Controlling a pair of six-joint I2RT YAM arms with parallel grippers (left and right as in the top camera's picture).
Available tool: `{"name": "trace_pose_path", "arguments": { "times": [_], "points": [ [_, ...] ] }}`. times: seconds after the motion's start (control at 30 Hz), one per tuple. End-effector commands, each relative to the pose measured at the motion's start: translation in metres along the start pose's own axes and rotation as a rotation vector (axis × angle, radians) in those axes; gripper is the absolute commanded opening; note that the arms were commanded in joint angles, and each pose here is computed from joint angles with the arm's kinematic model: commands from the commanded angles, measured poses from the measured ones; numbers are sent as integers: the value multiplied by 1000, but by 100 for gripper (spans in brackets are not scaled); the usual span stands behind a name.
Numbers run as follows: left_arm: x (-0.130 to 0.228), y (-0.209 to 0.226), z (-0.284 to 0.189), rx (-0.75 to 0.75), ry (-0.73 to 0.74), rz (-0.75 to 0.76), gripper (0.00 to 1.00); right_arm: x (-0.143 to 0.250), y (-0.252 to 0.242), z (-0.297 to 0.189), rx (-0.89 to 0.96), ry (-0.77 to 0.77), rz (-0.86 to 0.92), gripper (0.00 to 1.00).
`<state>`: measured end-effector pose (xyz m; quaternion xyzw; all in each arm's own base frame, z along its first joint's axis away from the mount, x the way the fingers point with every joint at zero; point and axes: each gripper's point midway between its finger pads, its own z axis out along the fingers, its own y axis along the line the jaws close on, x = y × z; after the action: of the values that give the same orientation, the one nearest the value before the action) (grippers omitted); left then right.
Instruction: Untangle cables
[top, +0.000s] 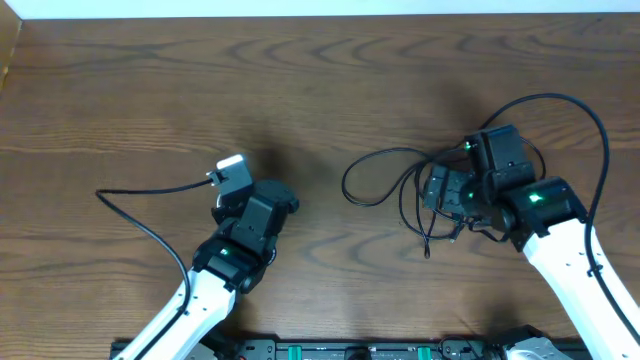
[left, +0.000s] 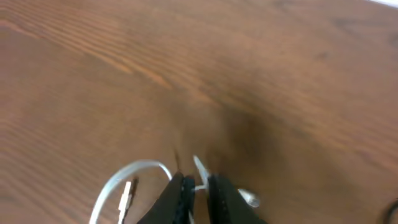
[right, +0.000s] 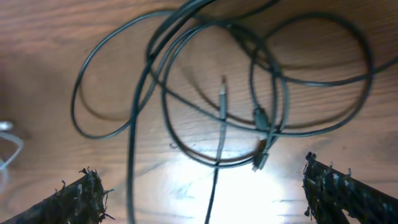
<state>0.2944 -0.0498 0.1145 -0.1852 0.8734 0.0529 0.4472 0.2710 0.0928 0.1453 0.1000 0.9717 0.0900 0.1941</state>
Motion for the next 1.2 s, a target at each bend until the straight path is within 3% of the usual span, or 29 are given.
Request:
{"name": "trace_pose_path", "arguments": {
  "times": [0.0,0.1,0.2,0.23,0.4,0.77,0.9,1.17],
  "points": [
    [1,12,5,-74,-5,1,43,3,10,-4,-25,1,-16,99],
    [7,17,9,-97,17,-43,72,5,14,-3,-25,5,-31,99],
    [13,7,9,-47,53,-95,93,6,14,-1,-24,11,-35,99],
    [15,-1,8,-4,75,-106,95,6,14,0,-22,13,-35,99],
    [18,-25,-4,156,136,-80,96,9,12,6,-8,35,-36,99],
    [-7,-1,-32,141,45,-68,96,17,9,27,33,104,-37,99],
    [-10,-9,-53,234,91,-76,96,20,7,35,49,137,-36,99],
    [-54,-6,-102,272,94,18,97,23,6,40,62,152,-1,98]
  ]
}}
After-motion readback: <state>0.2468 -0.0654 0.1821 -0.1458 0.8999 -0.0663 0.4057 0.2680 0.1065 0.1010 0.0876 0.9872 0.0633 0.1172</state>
